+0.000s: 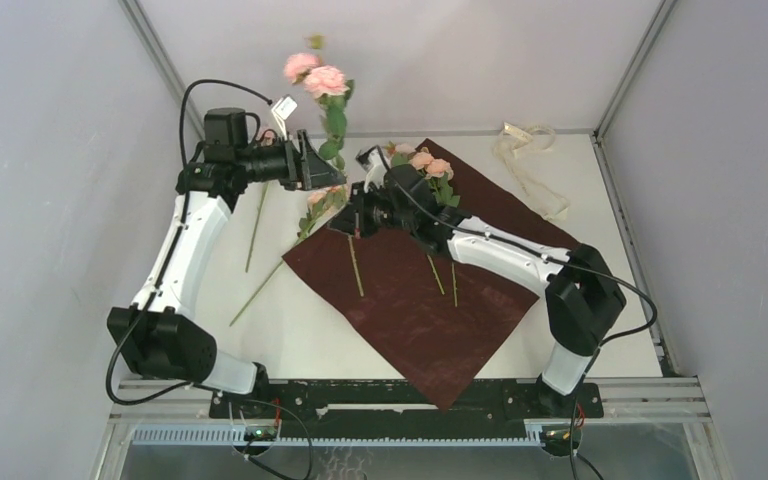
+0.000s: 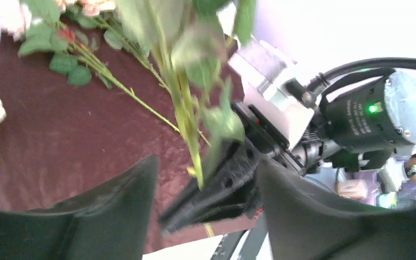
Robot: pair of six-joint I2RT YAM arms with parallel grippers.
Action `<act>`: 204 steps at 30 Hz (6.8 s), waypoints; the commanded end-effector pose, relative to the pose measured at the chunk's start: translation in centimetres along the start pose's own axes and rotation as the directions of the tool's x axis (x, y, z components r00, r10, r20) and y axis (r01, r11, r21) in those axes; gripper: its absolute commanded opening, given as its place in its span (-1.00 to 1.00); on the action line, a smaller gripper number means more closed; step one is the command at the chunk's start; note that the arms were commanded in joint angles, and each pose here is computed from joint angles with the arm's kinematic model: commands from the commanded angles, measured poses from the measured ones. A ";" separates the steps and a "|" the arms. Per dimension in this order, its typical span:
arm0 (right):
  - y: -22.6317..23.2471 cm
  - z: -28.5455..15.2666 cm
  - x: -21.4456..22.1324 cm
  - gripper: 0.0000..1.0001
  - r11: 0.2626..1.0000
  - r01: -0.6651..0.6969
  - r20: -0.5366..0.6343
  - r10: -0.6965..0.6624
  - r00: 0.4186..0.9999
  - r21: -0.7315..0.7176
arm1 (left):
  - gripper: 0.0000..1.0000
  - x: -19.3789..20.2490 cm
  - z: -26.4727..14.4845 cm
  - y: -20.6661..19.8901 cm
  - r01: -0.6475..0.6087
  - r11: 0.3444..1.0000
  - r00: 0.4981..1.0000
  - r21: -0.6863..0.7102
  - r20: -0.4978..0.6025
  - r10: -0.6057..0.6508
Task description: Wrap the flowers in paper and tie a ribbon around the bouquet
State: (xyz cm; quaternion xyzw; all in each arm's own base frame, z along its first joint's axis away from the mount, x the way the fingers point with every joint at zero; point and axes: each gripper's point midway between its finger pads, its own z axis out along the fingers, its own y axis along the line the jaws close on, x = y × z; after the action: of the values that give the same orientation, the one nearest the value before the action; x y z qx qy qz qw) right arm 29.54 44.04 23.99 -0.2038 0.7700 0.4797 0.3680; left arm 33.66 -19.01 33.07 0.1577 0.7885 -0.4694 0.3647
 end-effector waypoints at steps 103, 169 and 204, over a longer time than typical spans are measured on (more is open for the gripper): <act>-24.9 -13.9 1.7 0.11 0.549 0.094 -0.197 0.131 0.972 0.831 | -0.05 7.9 -6.2 42.3 -0.355 0.563 0.762 -0.746 -0.580 -0.288; -23.6 -10.4 -12.2 -1.00 0.868 0.107 -0.083 -0.076 0.994 0.486 | -1.00 3.8 -9.2 10.4 -0.053 0.937 0.990 -0.345 -0.143 0.003; -7.7 -7.2 -8.6 0.60 0.981 0.098 0.037 -0.105 0.994 0.168 | -1.00 0.8 -0.2 4.8 0.024 0.994 0.998 -0.106 0.054 -0.018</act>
State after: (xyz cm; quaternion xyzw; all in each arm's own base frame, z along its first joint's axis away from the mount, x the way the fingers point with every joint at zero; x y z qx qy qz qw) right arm 44.31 27.23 20.09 -0.1534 0.8807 0.2024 0.3999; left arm 34.58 -13.45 25.50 0.0994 0.8520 -0.4007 0.3219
